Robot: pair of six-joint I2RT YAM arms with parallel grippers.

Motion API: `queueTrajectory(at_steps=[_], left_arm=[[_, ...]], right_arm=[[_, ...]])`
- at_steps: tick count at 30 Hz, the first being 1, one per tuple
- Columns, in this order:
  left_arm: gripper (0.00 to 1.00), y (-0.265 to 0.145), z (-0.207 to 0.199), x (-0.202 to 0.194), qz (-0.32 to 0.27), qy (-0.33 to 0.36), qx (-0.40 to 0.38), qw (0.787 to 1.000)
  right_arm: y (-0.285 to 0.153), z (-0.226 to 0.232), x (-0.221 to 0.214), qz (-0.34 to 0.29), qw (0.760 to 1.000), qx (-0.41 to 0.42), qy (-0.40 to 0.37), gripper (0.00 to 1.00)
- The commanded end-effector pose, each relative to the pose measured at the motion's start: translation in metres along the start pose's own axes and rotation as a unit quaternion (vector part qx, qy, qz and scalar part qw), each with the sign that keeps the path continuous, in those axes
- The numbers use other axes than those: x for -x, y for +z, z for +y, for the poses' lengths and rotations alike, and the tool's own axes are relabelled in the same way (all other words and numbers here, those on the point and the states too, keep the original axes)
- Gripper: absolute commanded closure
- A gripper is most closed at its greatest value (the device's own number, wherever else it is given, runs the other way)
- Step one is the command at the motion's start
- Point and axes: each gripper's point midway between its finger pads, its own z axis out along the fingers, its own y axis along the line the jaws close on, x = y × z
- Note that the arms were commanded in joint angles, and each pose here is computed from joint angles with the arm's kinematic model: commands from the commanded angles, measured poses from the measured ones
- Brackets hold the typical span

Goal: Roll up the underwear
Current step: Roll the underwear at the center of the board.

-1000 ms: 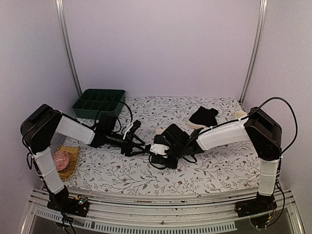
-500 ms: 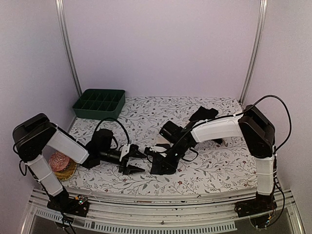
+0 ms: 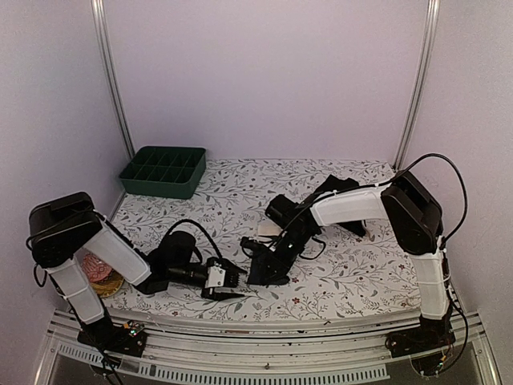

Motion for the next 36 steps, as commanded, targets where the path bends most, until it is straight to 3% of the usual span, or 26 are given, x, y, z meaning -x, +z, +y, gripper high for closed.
queueTrajectory(at_steps=[1,13,24,30,35,36], left_arm=[[0.39,0.013,0.005,-0.005,0.027,0.049,0.025,0.998],[0.45,0.032,0.013,-0.022,0.101,0.097,0.077,0.987],[0.65,0.04,0.011,-0.04,0.142,0.114,0.085,0.98],[0.68,0.045,0.008,-0.049,0.157,0.115,0.085,0.977],[0.99,0.047,0.006,-0.051,0.163,0.106,0.077,0.978],[1.0,0.047,0.005,-0.051,0.163,0.102,0.073,0.979]], right_arm=[[0.007,-0.006,-0.006,0.016,1.0,0.01,0.006,0.93],[0.008,-0.008,-0.005,0.015,1.0,0.015,0.005,0.93],[0.004,-0.004,-0.006,0.013,1.0,0.017,-0.001,0.94],[0.003,-0.004,-0.006,0.013,1.0,0.016,-0.002,0.94],[-0.001,-0.004,-0.002,0.008,1.0,0.008,-0.01,0.94],[-0.003,-0.004,-0.001,0.006,1.0,0.002,-0.013,0.93]])
